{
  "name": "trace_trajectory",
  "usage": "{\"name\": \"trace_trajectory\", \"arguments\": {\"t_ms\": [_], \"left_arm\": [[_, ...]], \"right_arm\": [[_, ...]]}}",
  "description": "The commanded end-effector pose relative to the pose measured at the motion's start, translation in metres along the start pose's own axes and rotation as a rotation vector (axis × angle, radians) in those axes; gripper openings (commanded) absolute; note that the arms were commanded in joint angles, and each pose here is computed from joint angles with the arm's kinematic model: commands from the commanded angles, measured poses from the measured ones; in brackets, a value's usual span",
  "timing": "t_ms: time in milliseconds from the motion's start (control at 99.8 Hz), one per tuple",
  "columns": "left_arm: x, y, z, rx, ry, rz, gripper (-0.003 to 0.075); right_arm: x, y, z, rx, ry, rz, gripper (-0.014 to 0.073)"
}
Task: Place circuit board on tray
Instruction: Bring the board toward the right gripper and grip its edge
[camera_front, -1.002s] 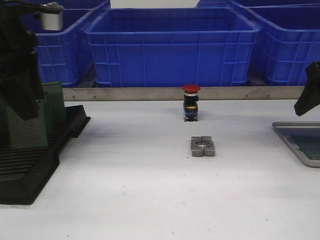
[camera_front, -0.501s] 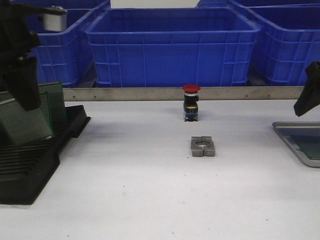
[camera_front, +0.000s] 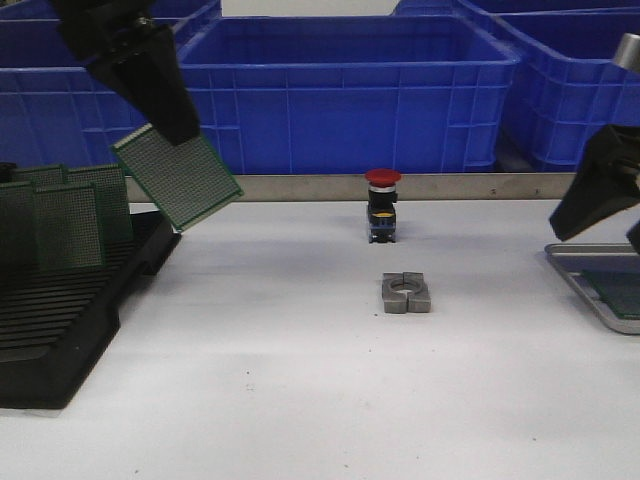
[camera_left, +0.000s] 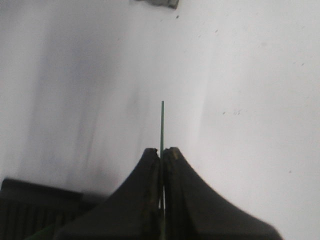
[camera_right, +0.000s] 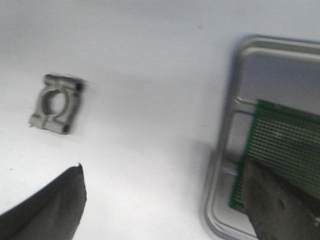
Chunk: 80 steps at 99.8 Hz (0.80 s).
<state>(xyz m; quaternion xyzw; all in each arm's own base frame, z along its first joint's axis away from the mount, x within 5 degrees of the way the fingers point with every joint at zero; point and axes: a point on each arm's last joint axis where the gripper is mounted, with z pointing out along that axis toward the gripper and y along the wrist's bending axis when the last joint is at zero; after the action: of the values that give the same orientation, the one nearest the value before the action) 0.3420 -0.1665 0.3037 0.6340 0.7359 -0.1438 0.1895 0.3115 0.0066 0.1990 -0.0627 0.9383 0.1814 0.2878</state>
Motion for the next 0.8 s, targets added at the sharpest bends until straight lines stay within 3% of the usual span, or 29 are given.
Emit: {"name": "trace_trajectory", "arguments": {"t_ms": [0,170,281,521,641,792], "left_arm": [[-0.021,-0.021,-0.023,0.034,-0.077,0.032,-0.002],[-0.031,-0.029,-0.019,0.053,-0.086,0.069,-0.002],[-0.032,-0.029,-0.019,0.053,-0.099,0.065,-0.002],[-0.033,-0.029,-0.019,0.057,-0.112,0.061,-0.002],[-0.033,-0.029,-0.019,0.057,-0.112,0.061,-0.002],[-0.034,-0.03,-0.019,0.063,-0.124,0.056,-0.002]], "right_arm": [[-0.017,0.027,-0.019,-0.079,-0.097,-0.144,0.0644],[-0.014,0.067,-0.02,-0.259,-0.117,-0.445,0.0644],[-0.012,0.089,-0.019,-0.379,-0.144,-0.545,0.0644],[-0.008,0.122,-0.015,-0.456,-0.219,-0.803,0.0644],[-0.009,0.133,-0.012,-0.445,-0.262,-0.855,0.0644],[-0.011,0.147,-0.004,-0.484,-0.323,-0.835,0.0644]]}}
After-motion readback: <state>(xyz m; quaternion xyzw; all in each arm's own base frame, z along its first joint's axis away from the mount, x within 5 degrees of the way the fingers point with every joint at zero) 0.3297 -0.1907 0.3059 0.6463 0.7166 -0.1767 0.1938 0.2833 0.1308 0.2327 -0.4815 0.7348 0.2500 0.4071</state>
